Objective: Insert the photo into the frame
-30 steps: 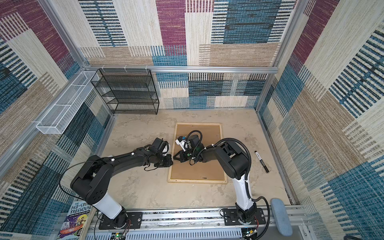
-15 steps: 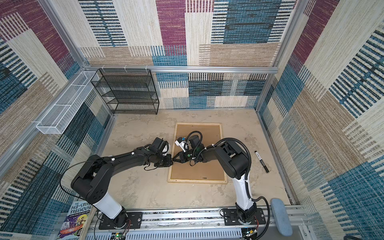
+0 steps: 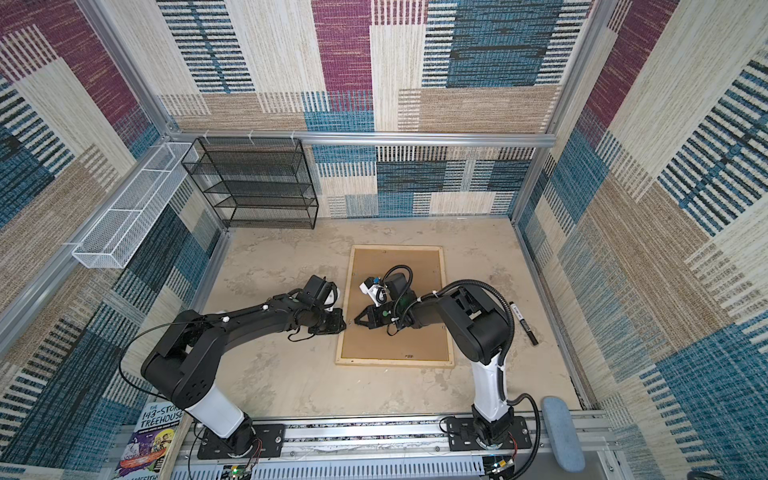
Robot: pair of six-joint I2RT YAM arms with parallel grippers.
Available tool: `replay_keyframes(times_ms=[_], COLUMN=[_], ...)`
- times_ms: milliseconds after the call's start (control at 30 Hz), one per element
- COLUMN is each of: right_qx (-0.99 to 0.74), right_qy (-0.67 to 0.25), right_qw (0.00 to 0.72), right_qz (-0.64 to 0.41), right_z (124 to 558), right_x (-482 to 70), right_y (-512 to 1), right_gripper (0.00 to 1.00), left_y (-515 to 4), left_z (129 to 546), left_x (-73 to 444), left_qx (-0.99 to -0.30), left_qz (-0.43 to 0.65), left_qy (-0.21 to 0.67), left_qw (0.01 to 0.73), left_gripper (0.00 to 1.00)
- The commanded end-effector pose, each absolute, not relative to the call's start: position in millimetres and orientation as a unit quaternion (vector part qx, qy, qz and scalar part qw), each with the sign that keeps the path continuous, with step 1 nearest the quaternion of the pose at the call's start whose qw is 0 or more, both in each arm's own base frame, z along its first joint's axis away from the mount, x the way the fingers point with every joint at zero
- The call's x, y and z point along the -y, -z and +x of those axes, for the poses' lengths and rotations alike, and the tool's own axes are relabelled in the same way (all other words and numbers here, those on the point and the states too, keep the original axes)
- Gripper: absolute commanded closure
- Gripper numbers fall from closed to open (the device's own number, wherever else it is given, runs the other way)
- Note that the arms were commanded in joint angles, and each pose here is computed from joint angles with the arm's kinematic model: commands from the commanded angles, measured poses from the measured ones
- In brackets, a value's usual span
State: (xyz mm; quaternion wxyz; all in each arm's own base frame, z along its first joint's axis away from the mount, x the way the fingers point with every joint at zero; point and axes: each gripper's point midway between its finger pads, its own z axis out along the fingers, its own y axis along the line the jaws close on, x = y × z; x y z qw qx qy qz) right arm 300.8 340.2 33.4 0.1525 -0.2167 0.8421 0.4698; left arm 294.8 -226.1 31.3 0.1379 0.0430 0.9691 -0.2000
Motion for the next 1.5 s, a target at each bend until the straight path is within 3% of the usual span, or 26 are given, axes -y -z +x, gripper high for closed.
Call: replay_keyframes(times_ms=[0, 433, 1100, 1267, 1467], right_qx=[-0.858, -0.872, -0.857, -0.865, -0.867], right_qy=[-0.452, -0.439, -0.48, -0.462, -0.455], right_qw=[0.124, 0.14, 0.129, 0.14, 0.138], right_qz=[-0.209, -0.162, -0.137, -0.138, -0.15], right_z=[289.2, 317.2, 305.4, 300.7, 294.6], right_x=[-337.0, -347.3, -355.7, -345.9, -343.9], right_y=[-19.5, -12.9, -20.1, -21.7, -24.3], right_gripper=[0.94, 0.98, 0.99, 0.99, 0.99], left_y=[-28.0, -29.1, -25.4, -27.1, -31.9], left_z=[309.7, 308.1, 307.7, 310.0, 311.4], left_x=[216.0, 223.9, 228.0, 224.3, 222.7], left_qx=[-0.97, -0.966, -0.967, -0.968, -0.967], left_qz=[0.051, 0.055, 0.055, 0.048, 0.05], left_qy=[0.164, 0.186, 0.187, 0.179, 0.176], left_qw=[0.175, 0.17, 0.166, 0.172, 0.177], left_gripper=[0.97, 0.99, 1.0, 0.88, 0.92])
